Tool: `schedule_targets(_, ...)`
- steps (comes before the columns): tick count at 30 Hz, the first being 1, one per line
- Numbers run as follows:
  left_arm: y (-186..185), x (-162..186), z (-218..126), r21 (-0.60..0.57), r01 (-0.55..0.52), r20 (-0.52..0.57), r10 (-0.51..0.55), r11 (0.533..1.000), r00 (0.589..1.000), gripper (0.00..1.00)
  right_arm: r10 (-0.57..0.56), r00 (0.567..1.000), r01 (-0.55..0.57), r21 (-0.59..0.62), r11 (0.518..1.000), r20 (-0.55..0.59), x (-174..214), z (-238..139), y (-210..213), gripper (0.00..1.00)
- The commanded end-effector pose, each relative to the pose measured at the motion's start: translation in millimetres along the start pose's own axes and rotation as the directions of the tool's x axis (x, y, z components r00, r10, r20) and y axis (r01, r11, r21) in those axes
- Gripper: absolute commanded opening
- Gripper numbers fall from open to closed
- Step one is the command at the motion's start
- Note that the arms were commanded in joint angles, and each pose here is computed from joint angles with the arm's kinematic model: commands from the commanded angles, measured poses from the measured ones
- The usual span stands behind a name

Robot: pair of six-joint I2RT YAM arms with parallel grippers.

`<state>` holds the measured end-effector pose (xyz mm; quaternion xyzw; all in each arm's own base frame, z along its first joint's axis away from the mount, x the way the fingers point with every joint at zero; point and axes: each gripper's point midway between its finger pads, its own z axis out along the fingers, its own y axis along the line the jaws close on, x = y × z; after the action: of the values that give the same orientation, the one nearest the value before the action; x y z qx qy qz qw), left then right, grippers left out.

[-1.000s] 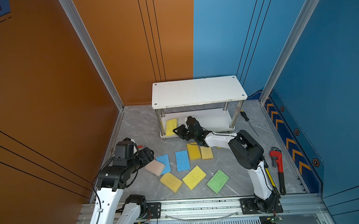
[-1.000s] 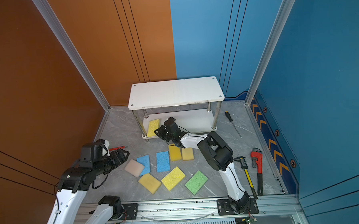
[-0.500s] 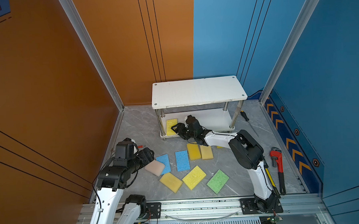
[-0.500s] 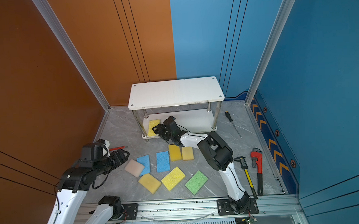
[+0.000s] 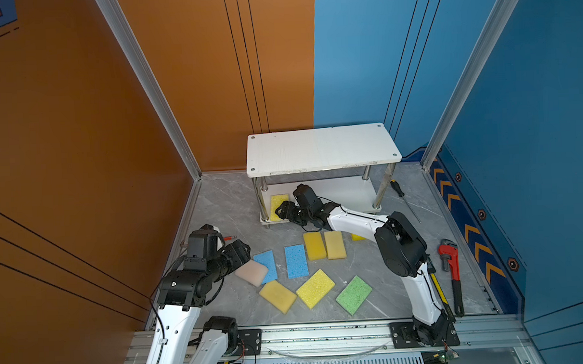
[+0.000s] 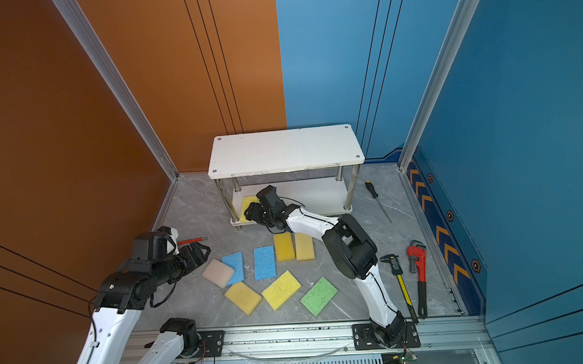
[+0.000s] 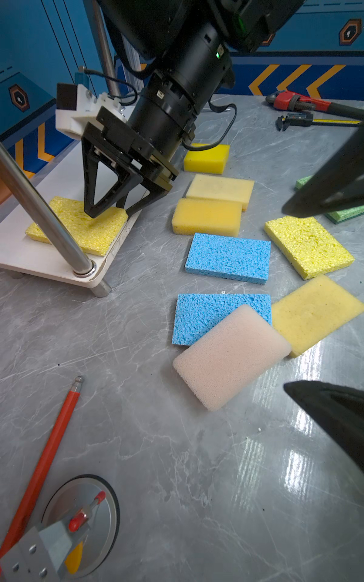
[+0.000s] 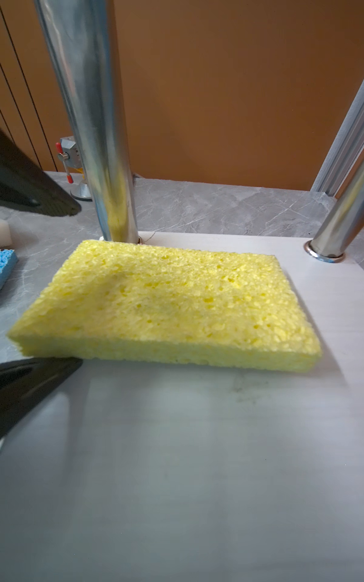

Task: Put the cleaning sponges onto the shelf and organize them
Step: 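Open the right gripper and withdraw it from the shelf, then move right gripper to green sponge while left gripper lowers over blue sponges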

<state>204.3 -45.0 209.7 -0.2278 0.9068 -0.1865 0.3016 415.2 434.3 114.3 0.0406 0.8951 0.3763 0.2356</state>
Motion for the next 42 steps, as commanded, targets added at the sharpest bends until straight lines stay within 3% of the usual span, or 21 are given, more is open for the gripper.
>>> schedule_targets(1, 7.2, 7.5, 1.4, -0.020, 0.002, -0.020, -0.003, 1.000, 1.000, 0.82, -0.077, 0.996, 0.083, 0.119, 0.989, -0.055, 12.5, -3.6, -22.2, 0.72)
schedule_targets(8, 8.2, 7.4, 1.3, -0.023, 0.004, -0.017, -0.005, 1.000, 1.000, 0.82, -0.179, 0.980, 0.192, 0.166, 0.967, -0.092, 12.6, -6.4, -25.3, 0.72)
schedule_targets(17, 8.2, 8.2, 0.9, -0.018, -0.001, -0.017, 0.000, 1.000, 1.000, 0.82, -0.226, 0.972, 0.233, 0.146, 0.961, -0.062, 9.5, -32.0, -6.7, 0.72)
schedule_targets(22, 1.9, 8.3, 1.2, 0.008, -0.033, -0.021, 0.033, 0.999, 0.999, 0.82, -0.212, 0.976, 0.217, 0.131, 0.967, -0.052, 26.6, -76.9, 4.9, 0.72)
schedule_targets(29, -15.6, 28.8, 22.7, 0.067, -0.106, -0.122, 0.114, 0.992, 0.986, 0.81, -0.042, 0.998, 0.054, 0.286, 0.957, -0.048, 67.9, -174.5, -54.3, 0.71)
schedule_targets(36, -51.8, 77.8, 61.3, 0.173, -0.155, -0.244, 0.195, 0.973, 0.950, 0.81, 0.225, 0.968, -0.141, 0.495, 0.858, -0.114, 153.9, -269.1, -143.0, 0.70)
schedule_targets(42, -85.4, 102.7, 81.1, 0.254, -0.165, -0.307, 0.241, 0.953, 0.921, 0.81, 0.351, 0.933, -0.265, 0.511, 0.818, -0.078, 210.0, -296.5, -186.8, 0.63)
